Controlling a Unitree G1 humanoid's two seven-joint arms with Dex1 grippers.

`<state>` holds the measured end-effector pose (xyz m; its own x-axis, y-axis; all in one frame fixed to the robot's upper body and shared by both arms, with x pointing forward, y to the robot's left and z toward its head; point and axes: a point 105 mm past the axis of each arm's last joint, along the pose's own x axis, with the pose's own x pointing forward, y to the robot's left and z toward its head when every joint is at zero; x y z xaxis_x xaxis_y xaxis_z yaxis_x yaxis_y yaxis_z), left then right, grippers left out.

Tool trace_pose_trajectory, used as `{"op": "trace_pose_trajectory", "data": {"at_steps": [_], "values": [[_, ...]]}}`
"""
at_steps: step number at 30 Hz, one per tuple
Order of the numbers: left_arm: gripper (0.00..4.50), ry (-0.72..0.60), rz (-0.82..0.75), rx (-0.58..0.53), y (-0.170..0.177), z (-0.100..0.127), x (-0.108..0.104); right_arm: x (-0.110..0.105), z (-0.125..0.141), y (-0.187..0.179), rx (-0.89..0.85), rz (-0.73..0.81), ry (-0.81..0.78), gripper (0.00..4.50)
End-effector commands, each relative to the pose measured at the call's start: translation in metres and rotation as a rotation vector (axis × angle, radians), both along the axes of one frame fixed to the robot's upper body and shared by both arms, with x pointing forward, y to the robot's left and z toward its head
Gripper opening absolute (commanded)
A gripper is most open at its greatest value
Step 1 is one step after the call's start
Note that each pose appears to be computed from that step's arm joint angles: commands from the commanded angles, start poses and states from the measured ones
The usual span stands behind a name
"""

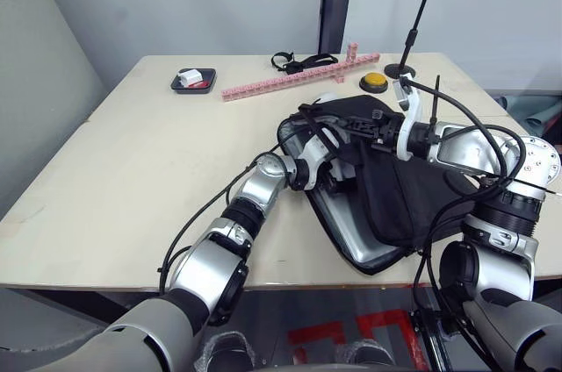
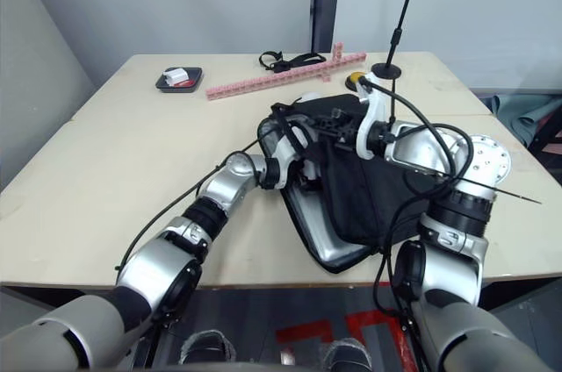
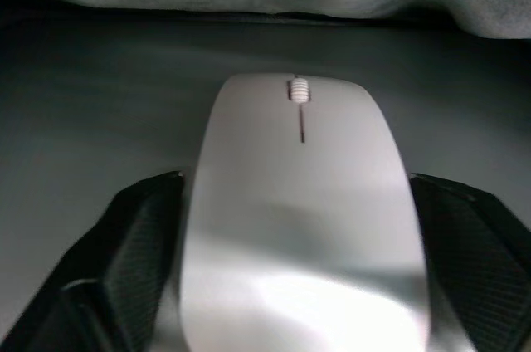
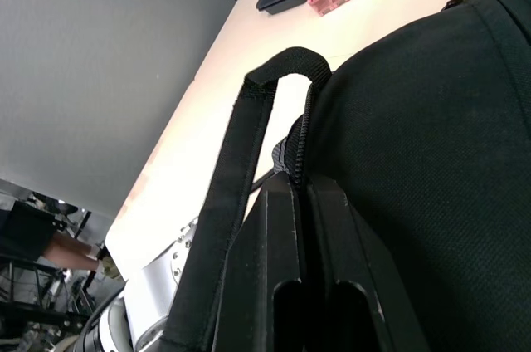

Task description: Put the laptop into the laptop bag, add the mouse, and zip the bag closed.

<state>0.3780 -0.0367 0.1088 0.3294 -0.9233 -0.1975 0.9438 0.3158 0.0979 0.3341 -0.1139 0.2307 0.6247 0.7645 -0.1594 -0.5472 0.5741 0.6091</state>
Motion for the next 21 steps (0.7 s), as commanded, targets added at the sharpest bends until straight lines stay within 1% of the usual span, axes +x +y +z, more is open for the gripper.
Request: {"op": "trace_pose_trajectory", "data": {"at_steps": [1, 8, 14, 18, 21], "values": [[4.47, 0.050, 0.019, 0.018, 0.014, -0.015, -0.002, -0.006, 0.021, 0.005, 0.069, 0.048, -0.077, 0.00], [4.47, 0.033, 0.022, -0.051, 0.030, -0.003, -0.008, -0.005, 0.021, 0.005, 0.070, 0.042, -0.069, 0.00], [4.47, 0.018, 0.030, -0.074, 0.052, 0.010, -0.022, -0.005, 0.017, 0.006, 0.062, 0.046, -0.056, 0.00], [4.47, 0.014, 0.095, -0.059, 0.088, 0.019, -0.031, -0.007, 0.010, 0.011, 0.017, 0.071, -0.057, 0.00], [4.47, 0.038, 0.139, -0.029, 0.121, 0.021, -0.042, -0.012, 0.002, 0.016, -0.079, 0.114, -0.088, 0.00]]}}
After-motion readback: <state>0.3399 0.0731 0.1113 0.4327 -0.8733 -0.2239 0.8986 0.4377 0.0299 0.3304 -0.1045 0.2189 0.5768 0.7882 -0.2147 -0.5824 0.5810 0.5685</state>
